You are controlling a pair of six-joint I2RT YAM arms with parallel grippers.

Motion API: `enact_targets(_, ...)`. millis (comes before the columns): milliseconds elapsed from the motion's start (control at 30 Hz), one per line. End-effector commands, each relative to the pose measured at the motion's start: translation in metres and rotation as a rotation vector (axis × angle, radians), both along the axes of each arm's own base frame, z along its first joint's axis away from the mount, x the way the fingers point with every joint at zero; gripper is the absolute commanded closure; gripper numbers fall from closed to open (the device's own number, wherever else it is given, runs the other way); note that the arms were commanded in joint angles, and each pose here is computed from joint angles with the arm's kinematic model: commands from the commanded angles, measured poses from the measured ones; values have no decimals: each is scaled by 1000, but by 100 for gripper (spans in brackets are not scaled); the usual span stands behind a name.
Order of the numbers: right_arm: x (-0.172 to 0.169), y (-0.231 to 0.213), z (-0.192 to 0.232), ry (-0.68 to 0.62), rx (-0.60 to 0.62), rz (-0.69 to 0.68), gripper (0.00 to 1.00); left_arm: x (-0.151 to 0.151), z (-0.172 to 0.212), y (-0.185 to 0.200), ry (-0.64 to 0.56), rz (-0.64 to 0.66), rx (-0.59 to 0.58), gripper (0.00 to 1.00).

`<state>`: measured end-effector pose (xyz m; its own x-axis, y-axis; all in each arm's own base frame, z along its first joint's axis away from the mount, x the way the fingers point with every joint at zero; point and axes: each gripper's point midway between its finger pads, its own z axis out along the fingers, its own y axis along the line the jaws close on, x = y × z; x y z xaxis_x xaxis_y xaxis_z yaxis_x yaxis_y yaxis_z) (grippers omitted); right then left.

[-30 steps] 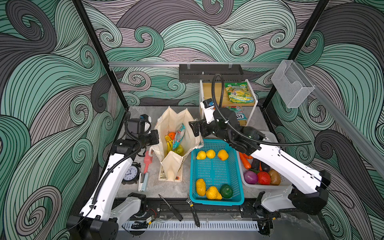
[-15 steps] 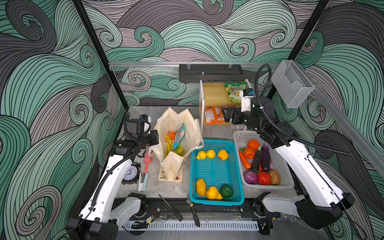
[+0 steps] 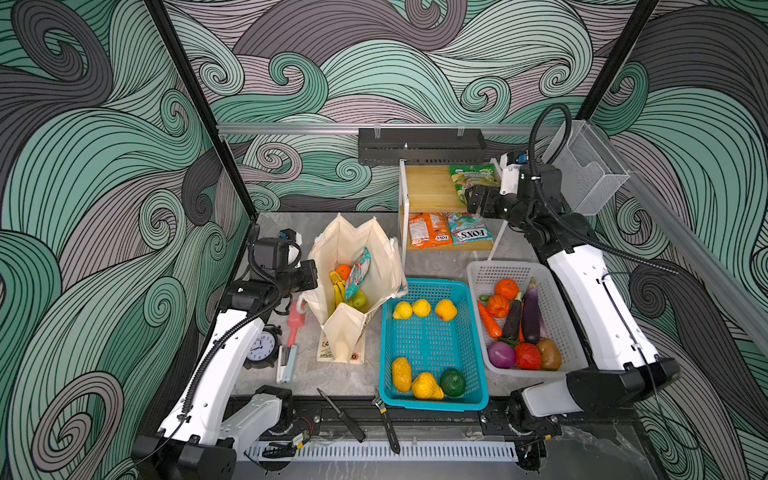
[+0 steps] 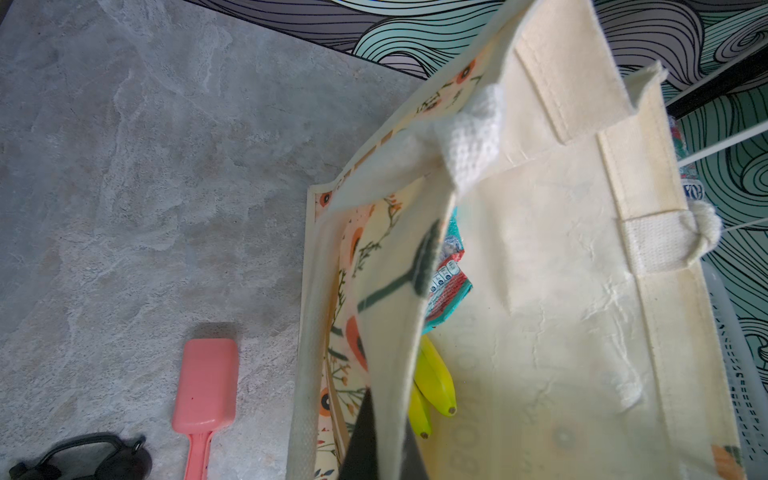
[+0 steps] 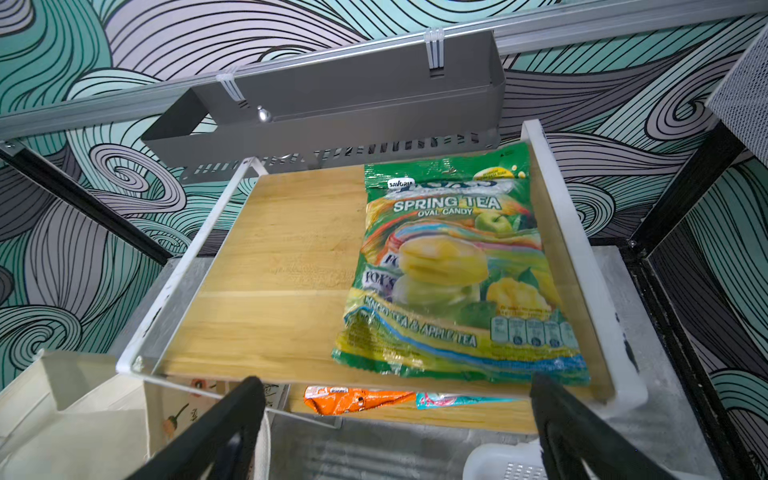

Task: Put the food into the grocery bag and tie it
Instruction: 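Raise the right gripper out of the bag and move it to the shelf, then grasp the green Spring Tea candy bag on the top shelf with the right gripper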

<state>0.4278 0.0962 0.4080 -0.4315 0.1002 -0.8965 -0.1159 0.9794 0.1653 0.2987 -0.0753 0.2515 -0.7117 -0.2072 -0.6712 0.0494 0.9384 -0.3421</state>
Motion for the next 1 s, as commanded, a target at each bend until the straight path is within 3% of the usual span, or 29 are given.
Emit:
enact_targets(0, 17, -11, -1, 0, -23, -11, 0, -7, -8, 1, 31, -9, 7, 100)
enact_targets(333, 50, -1, -33, 89, -49, 44, 3, -4, -13, 4, 47, 4, 18, 100)
enact_targets(567, 52, 14, -44, 120, -23, 125, 6, -4, -10, 6, 32, 9, 14, 100)
enact_targets(800, 26, 25, -1, 48, 191, 194, 4, -4, -11, 5, 40, 6, 4, 100)
enact_targets(967, 11, 8, 12, 11, 220, 125, 1, -6, -5, 4, 20, -2, -8, 100)
